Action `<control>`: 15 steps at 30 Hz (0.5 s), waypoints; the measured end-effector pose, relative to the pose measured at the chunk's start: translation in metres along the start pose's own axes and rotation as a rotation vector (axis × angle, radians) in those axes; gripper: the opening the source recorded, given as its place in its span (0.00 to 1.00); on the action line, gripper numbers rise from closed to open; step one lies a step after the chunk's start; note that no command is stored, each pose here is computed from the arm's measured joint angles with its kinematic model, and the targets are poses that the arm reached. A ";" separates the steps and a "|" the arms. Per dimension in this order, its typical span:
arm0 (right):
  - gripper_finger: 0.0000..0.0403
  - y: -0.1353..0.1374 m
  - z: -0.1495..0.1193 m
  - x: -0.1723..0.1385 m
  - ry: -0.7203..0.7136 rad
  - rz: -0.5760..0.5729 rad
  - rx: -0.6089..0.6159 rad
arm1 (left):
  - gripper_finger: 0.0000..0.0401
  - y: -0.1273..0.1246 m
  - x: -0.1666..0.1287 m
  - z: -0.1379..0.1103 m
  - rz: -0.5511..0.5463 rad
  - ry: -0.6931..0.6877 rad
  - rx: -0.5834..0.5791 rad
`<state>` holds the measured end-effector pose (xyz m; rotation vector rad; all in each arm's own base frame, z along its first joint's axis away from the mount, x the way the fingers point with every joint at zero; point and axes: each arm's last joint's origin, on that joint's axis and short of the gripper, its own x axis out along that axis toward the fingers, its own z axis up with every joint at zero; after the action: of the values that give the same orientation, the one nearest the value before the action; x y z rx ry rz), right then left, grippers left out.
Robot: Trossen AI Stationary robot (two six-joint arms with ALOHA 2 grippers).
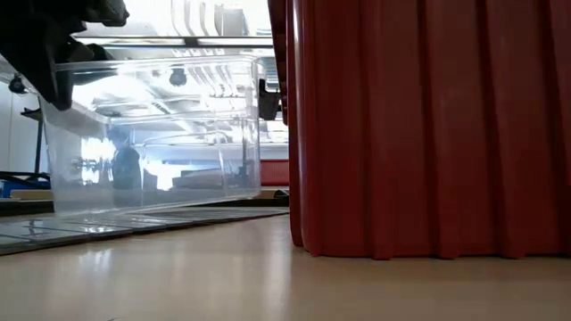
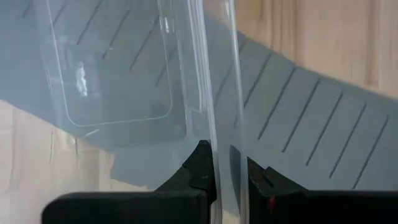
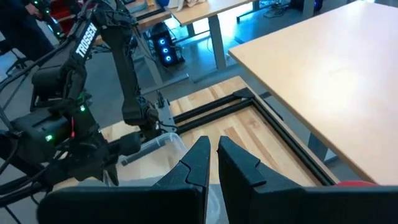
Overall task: Sort blocks
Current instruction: Put the transparent bin into the middle left of the table
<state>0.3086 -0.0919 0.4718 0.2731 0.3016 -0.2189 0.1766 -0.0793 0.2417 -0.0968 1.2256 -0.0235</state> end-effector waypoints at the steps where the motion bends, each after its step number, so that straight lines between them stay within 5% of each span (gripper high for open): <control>1: 0.03 0.000 0.000 0.000 0.000 0.000 0.000 | 0.03 0.000 0.000 -0.001 -0.002 0.008 0.018; 6: 0.03 0.000 0.000 0.000 0.000 0.000 0.000 | 0.09 0.001 -0.001 -0.005 -0.030 0.061 0.040; 15: 0.03 0.000 0.000 0.000 -0.001 0.000 -0.011 | 0.39 0.002 0.000 -0.015 -0.087 0.202 -0.035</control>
<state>0.3084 -0.0919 0.4720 0.2621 0.3013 -0.2169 0.1622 -0.0780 0.2359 -0.1817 1.4236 -0.0900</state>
